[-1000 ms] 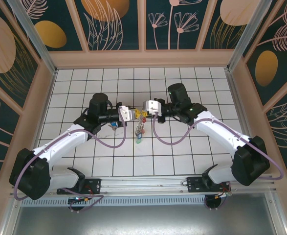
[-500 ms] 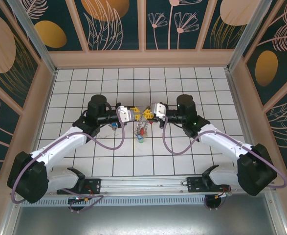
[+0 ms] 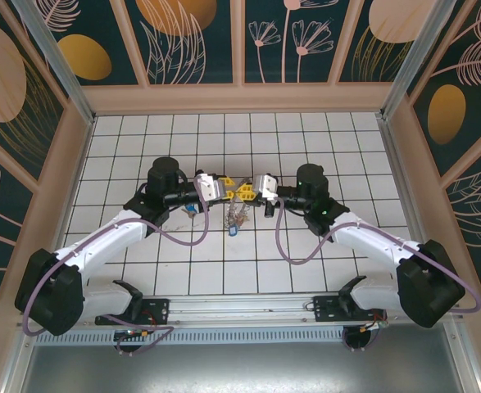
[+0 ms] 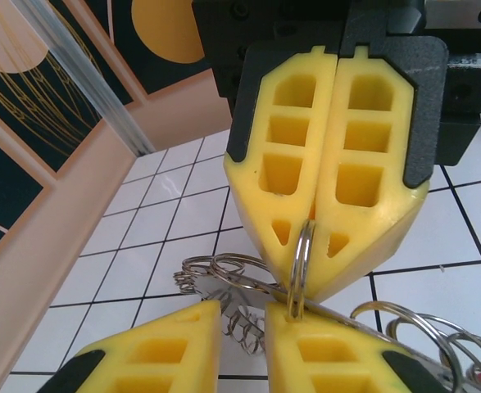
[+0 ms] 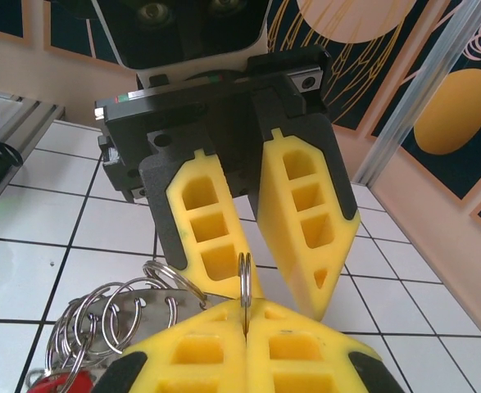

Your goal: Put the keys on the keyring

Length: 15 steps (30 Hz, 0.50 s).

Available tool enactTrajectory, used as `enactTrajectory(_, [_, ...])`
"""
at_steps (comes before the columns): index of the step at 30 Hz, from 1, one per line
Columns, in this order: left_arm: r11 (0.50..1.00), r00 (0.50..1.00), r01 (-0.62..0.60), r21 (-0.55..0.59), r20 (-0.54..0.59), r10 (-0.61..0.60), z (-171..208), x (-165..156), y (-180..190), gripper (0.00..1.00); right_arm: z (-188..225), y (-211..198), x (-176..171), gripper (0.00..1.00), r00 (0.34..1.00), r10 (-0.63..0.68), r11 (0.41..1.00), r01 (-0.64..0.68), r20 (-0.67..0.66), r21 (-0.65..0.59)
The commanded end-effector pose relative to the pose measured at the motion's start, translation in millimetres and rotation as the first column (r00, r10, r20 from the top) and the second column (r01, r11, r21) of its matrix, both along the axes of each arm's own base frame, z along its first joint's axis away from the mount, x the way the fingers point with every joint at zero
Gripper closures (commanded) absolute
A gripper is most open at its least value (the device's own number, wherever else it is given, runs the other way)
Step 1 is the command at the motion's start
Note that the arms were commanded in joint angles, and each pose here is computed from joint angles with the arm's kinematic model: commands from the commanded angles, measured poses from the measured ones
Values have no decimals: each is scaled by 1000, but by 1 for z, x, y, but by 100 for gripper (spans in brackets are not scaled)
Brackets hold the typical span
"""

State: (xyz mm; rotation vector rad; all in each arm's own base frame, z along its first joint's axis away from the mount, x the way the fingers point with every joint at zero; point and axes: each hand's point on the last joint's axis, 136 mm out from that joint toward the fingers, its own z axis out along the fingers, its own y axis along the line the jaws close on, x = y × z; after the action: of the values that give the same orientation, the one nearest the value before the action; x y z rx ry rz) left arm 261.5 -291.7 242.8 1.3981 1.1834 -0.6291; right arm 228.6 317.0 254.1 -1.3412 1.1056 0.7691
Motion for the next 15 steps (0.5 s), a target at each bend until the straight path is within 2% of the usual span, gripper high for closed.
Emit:
enactTrajectory(1, [998, 998, 49, -32, 35, -48, 15, -13, -1, 77, 20, -2, -5, 100, 998, 0, 999, -4, 69, 53])
enactTrajectory(5, [999, 999, 46, -5, 26, -46, 11, -17, 3, 77, 19, -5, -6, 100, 998, -4, 999, 1, 70, 44])
enactTrajectory(15, [992, 992, 123, -21, -6, -123, 14, -26, -2, 79, 17, -5, -5, 100, 997, -6, 1000, 4, 76, 29])
